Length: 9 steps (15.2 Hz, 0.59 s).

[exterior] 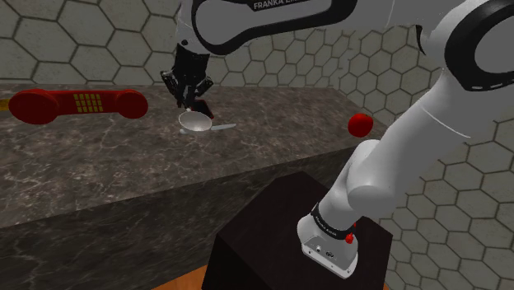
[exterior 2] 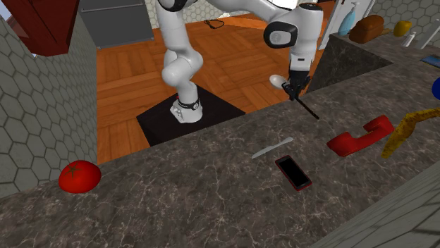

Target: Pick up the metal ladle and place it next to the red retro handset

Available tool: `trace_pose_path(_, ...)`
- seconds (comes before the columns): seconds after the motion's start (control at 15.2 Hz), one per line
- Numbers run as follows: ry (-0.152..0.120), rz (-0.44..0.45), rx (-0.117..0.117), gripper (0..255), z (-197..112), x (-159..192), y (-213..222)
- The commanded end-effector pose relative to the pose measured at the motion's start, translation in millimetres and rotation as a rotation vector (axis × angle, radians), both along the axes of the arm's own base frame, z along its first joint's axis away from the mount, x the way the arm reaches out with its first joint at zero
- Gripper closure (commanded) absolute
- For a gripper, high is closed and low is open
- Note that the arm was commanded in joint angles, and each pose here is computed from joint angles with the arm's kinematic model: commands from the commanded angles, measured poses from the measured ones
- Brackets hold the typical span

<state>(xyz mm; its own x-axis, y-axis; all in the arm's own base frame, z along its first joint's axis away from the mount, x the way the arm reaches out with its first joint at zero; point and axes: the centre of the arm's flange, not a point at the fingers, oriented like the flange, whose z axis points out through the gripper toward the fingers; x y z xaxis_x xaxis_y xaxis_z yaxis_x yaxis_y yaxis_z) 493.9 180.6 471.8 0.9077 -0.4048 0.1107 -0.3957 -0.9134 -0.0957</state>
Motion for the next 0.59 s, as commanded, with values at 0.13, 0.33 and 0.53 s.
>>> trace_pose_path(0.13, 0.0, -0.002, 0.001, 255, 0, 6, 53)
trace_pose_path(0.33, 0.0, -0.002, 0.001, 255, 0, 10, 92)
trace_pose_path(0.53, 0.0, -0.002, 0.001, 255, -11, 11, 100)
